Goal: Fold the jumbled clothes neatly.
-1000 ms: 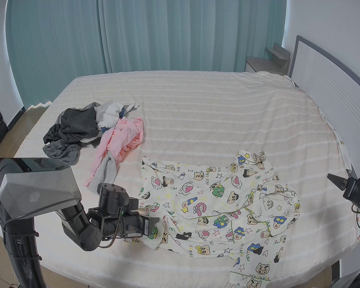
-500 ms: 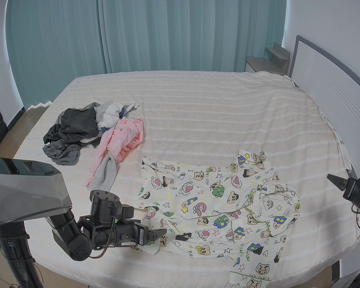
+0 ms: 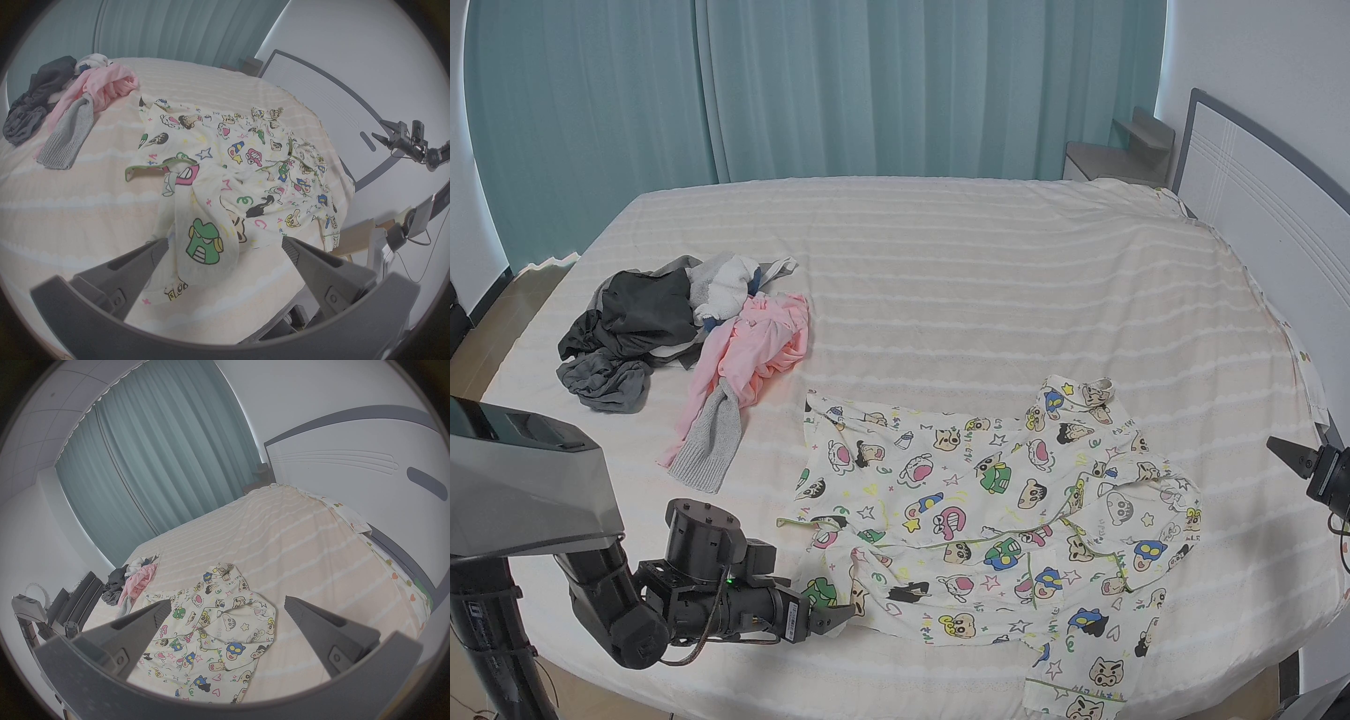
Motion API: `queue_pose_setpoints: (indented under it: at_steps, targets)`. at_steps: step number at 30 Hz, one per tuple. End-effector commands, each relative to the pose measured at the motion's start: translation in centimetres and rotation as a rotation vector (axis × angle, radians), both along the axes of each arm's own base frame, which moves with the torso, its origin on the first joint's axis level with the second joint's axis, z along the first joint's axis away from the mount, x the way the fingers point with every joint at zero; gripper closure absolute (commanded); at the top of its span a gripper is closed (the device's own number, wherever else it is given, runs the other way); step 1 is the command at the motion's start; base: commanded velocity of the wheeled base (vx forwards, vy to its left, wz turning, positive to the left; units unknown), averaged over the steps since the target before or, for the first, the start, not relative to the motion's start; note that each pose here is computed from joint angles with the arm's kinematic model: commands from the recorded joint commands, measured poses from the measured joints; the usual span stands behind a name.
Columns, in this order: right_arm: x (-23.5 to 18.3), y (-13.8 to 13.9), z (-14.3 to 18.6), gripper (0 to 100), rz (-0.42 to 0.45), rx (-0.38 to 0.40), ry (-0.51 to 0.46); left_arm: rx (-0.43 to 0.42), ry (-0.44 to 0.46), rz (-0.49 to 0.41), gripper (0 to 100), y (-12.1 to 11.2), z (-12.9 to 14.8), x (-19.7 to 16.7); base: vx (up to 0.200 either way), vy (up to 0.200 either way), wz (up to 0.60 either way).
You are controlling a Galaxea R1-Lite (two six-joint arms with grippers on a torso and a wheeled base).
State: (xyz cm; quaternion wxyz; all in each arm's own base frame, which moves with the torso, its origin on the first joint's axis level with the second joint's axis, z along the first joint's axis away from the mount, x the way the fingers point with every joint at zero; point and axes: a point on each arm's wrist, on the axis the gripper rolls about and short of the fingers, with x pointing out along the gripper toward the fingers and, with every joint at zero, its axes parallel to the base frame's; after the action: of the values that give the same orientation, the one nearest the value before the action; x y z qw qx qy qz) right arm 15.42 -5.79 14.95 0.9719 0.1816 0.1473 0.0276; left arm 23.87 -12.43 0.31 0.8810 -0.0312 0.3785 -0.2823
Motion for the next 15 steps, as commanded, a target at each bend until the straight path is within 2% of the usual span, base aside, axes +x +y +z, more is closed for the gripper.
queue_pose_setpoints:
  at_steps: [1,8,14,15]
  targets:
    - [0.0,0.0,0.0,0,0.001,-0.001,-0.001,0.021,0.035,-0.015,0,-0.5,-1.5,0.2,0.000,0.000,0.00]
    - [0.0,0.0,0.0,0,0.001,-0.001,-0.001,0.034,0.060,-0.029,0,-0.9,-2.4,0.2,0.000,0.000,0.00]
    - [0.0,0.0,0.0,0,0.001,-0.001,-0.001,0.019,0.031,-0.026,0,-0.9,-2.6,0.4,0.000,0.000,0.00]
    - [0.0,0.0,0.0,0,0.001,0.000,0.002,0.018,0.028,-0.026,100,-0.9,-2.6,0.3,0.000,0.000,0.00]
